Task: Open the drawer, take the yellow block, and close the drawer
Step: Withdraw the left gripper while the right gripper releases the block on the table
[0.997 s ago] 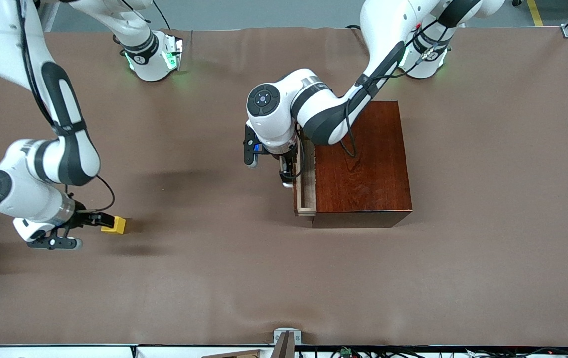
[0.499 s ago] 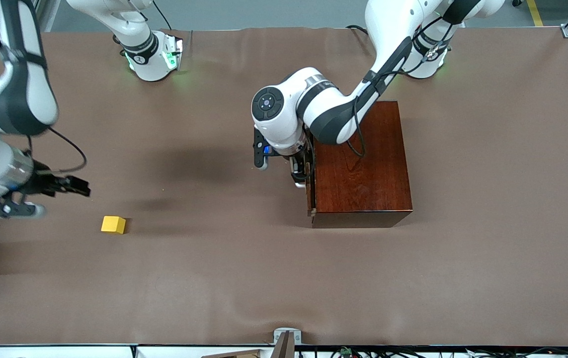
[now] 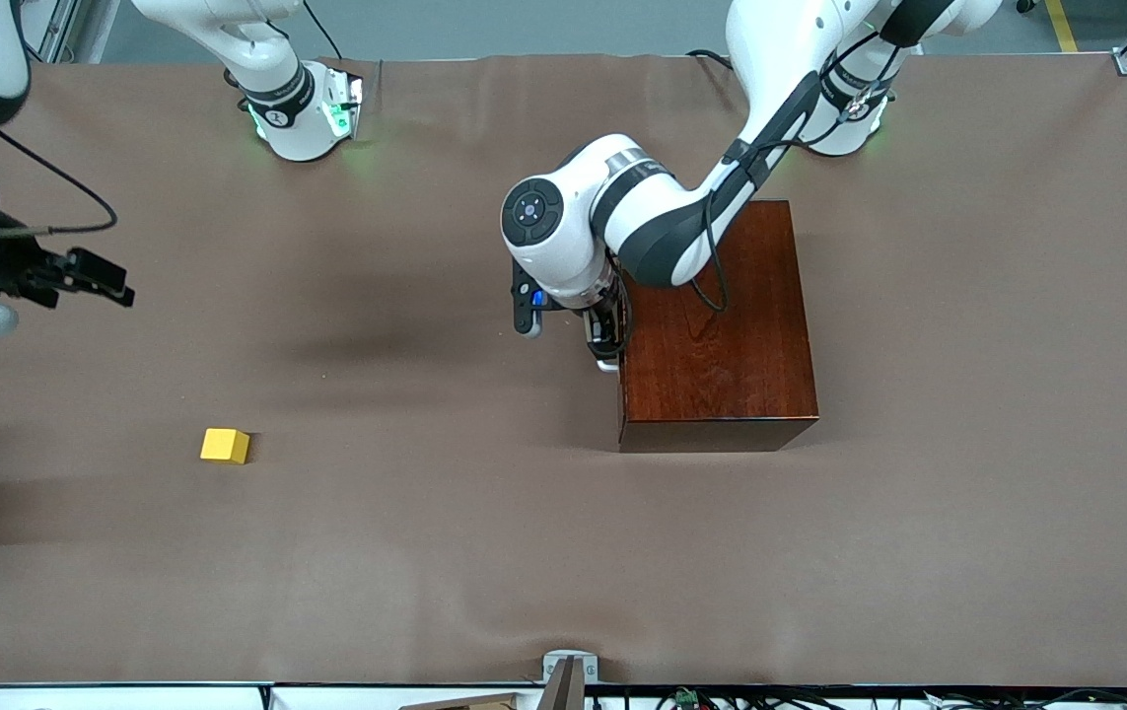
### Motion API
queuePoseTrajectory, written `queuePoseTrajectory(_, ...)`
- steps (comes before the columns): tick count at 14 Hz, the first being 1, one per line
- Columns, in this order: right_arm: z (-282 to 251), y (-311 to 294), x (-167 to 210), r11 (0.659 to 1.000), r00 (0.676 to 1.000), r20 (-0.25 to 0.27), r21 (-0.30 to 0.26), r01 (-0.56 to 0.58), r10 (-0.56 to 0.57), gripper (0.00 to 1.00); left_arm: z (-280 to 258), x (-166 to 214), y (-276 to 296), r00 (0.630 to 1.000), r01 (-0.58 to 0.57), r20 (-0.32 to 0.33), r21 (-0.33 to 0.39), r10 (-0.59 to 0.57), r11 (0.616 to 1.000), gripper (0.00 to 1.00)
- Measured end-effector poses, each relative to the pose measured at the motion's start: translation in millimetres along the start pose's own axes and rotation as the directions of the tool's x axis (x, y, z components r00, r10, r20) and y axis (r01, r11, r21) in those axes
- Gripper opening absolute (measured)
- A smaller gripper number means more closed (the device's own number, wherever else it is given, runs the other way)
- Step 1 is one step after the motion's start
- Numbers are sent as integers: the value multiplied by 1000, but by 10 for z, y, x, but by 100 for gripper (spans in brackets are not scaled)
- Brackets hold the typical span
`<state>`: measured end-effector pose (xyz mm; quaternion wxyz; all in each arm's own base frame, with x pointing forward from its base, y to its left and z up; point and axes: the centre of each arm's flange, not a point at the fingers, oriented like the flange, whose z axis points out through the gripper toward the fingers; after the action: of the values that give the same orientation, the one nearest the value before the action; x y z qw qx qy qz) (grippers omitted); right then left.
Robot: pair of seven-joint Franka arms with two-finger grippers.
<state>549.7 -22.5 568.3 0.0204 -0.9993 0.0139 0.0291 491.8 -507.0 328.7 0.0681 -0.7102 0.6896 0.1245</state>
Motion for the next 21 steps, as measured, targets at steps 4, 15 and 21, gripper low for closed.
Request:
queuePoseTrajectory(4,-180,72,-22,999,999,-11,-6,-38,38,100,1,3,5,1000,-3,2,1,3,1000,100)
queuePoseTrajectory(15,-278,220,-101,998,998,10,-6,-68,68,100,-1628,-778,-144,800,572,-269,72,-537,817,100)
queuePoseTrajectory(21,-279,207,-99,998,998,9,-6,-64,64,100,-2215,-2941,-680,556,817,-230,-28,-799,576,100)
